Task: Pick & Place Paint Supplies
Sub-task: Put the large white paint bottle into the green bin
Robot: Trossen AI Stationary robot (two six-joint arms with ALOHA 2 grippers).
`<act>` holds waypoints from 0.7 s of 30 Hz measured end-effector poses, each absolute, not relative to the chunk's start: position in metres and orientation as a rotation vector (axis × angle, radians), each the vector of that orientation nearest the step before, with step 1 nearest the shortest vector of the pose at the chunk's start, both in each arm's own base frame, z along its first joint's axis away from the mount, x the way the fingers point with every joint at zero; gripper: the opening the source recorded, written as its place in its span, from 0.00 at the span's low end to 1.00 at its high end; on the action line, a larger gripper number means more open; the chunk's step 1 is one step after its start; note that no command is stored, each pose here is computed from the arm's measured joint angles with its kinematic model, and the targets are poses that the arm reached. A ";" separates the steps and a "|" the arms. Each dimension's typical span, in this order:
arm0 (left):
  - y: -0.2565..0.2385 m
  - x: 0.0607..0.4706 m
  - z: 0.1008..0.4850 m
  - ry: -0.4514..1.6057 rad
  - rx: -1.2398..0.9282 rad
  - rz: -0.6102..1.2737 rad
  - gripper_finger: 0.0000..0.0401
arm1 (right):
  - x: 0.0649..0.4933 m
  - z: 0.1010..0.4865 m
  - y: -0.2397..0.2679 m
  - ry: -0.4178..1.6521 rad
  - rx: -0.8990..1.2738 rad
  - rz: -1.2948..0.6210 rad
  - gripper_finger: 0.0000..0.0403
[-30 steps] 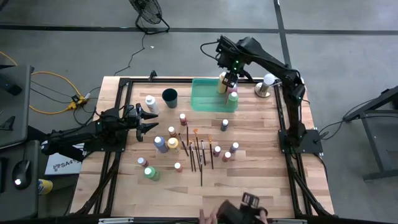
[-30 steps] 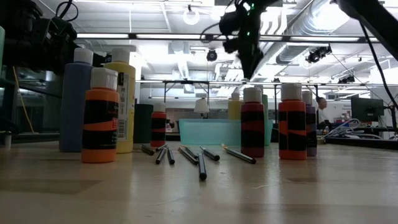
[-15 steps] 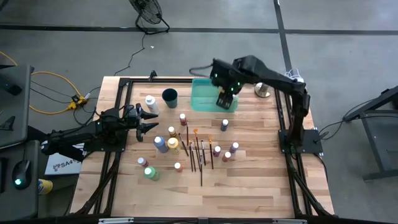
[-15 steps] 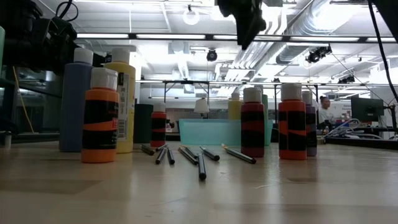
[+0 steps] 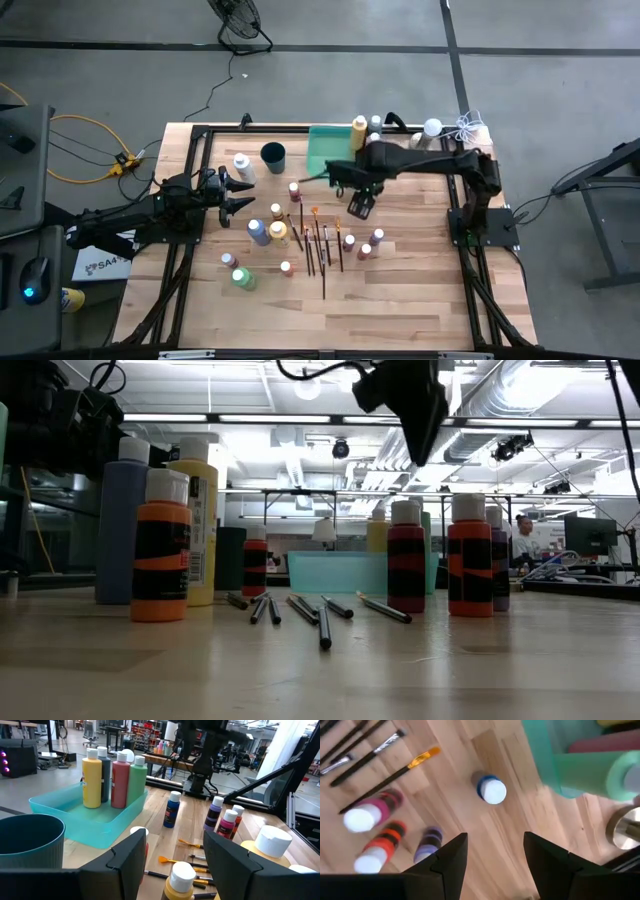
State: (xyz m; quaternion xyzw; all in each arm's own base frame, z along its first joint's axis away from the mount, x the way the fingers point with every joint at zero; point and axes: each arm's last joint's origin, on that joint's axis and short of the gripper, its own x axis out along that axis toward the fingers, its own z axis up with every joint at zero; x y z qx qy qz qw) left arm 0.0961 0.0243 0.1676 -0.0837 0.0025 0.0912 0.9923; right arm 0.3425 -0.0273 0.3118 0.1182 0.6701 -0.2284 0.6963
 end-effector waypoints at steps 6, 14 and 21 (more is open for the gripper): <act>0.024 0.096 0.168 0.005 -0.168 0.183 0.48 | 0.334 0.282 -0.009 1.422 0.188 -0.571 0.47; 0.024 0.096 0.168 0.005 -0.168 0.183 0.48 | 0.350 0.254 0.021 1.210 0.015 -0.328 0.47; 0.024 0.096 0.168 0.005 -0.168 0.183 0.48 | 0.365 0.246 0.031 1.030 -0.076 -0.253 0.47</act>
